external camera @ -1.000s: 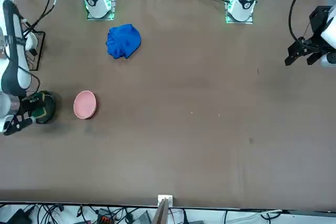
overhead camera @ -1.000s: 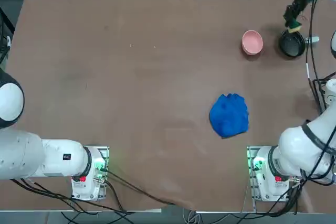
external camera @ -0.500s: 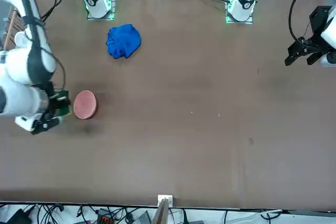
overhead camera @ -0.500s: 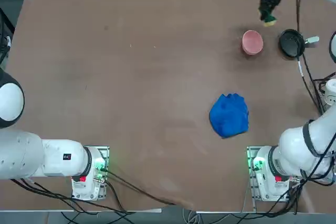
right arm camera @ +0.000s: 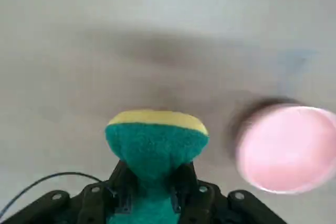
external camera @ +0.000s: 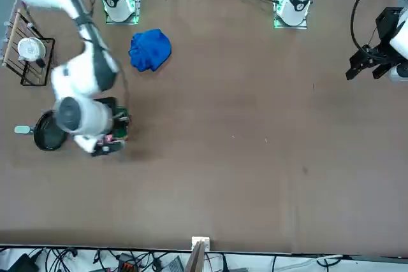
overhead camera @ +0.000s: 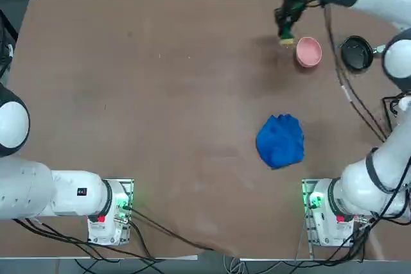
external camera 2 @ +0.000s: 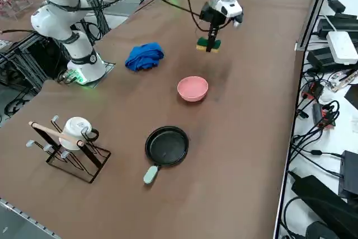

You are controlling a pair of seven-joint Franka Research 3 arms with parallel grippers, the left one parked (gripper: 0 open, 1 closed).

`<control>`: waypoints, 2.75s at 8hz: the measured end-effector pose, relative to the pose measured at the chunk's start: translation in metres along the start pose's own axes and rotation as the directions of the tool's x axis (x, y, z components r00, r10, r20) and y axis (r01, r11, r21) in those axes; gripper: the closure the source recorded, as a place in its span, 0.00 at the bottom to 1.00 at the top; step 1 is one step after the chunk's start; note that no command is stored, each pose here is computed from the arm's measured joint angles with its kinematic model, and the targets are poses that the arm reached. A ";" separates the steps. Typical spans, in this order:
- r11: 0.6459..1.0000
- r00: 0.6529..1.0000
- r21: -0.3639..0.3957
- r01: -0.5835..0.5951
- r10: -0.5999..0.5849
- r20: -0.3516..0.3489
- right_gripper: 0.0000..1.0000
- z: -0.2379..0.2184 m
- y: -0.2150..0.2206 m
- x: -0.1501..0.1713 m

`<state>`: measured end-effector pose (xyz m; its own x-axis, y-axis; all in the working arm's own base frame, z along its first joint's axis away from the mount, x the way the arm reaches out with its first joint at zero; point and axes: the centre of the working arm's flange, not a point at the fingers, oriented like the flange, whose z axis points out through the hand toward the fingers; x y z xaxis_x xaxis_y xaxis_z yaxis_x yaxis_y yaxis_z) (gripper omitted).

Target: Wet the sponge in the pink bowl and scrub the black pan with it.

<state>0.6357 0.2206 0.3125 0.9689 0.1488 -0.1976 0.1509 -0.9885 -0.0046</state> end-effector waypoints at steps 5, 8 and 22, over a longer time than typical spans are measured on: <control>0.992 0.992 0.090 -0.086 0.093 -0.080 0.64 0.076 -0.065 -0.005; 0.999 0.993 0.028 -0.036 0.039 -0.115 0.64 0.094 -0.072 -0.003; 1.000 0.983 0.012 -0.020 0.022 -0.180 0.00 0.082 -0.068 0.014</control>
<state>0.6226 0.2878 0.2295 0.9915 0.1288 -0.0177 0.1286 -0.9916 -0.0126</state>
